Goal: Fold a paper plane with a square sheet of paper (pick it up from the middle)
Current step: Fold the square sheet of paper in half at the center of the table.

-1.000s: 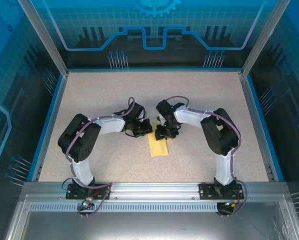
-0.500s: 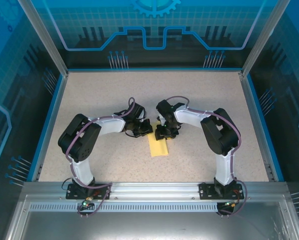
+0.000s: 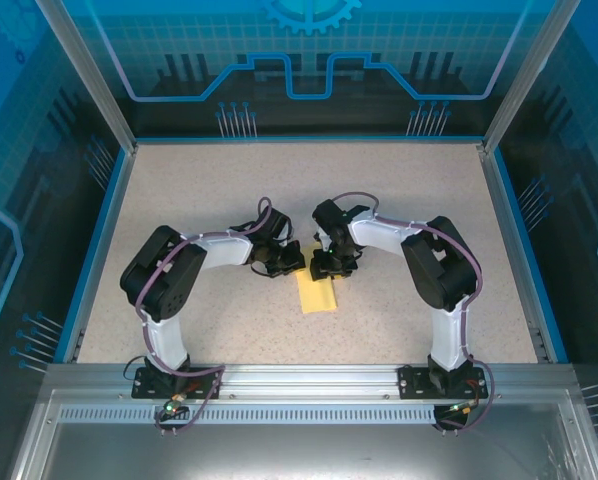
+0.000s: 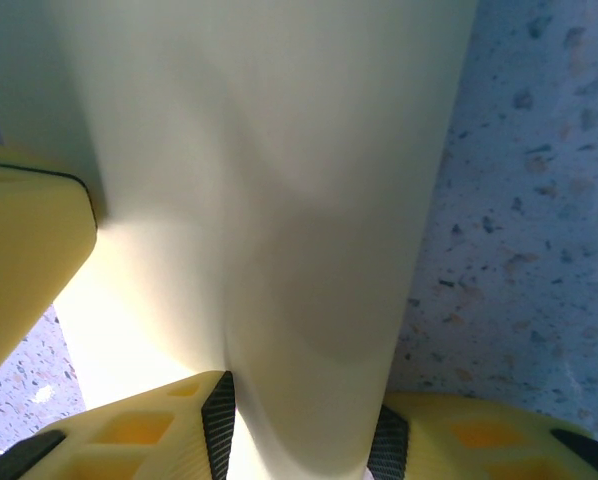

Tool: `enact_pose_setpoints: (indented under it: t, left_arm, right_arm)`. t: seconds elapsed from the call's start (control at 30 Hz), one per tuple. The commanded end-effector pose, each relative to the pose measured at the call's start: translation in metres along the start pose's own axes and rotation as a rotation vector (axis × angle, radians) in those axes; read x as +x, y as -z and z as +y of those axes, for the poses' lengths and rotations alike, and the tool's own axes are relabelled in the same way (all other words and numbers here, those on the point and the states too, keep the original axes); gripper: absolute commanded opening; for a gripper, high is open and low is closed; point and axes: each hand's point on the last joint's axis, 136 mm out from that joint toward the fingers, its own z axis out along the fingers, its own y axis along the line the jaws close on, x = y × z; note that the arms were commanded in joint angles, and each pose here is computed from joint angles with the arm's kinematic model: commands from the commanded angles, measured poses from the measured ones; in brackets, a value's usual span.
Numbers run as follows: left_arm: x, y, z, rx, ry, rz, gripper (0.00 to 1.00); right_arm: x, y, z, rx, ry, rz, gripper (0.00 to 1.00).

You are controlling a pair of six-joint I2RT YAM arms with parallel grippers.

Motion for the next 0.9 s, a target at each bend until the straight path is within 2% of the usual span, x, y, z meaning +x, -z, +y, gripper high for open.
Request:
enact_pose_setpoints:
  t: [0.0,0.17,0.3,0.47,0.57,0.7,0.77,0.87]
  left_arm:
    - [0.012,-0.008,0.008,-0.016,0.005,0.042,0.01]
    - [0.019,-0.012,0.019,-0.051,0.018,0.065,0.0]
    - [0.036,-0.019,0.05,-0.141,0.055,0.105,0.0]
    - [0.057,-0.025,0.086,-0.232,0.093,0.148,0.0]
    - [0.063,-0.028,0.097,-0.254,0.1,0.162,0.0]
    - [0.065,-0.031,0.105,-0.277,0.104,0.168,0.0]
    - [0.066,-0.033,0.106,-0.283,0.105,0.171,0.0]
    - [0.066,-0.034,0.109,-0.296,0.107,0.172,0.0]
  right_arm:
    - [0.043,-0.084,-0.066,0.201,-0.018,0.167,0.45]
    - [0.042,-0.082,-0.064,0.194,-0.017,0.161,0.45]
    - [0.036,-0.066,-0.051,0.152,-0.002,0.14,0.46]
    - [0.018,-0.005,-0.024,0.056,0.007,-0.011,0.54]
    - [0.01,0.039,-0.02,0.036,-0.016,-0.12,0.58]
    - [0.001,0.083,-0.013,0.012,-0.003,-0.252,0.59]
    - [-0.002,0.088,0.005,-0.074,0.032,-0.29,0.56]
    - [-0.006,0.08,0.033,-0.177,0.055,-0.261,0.42]
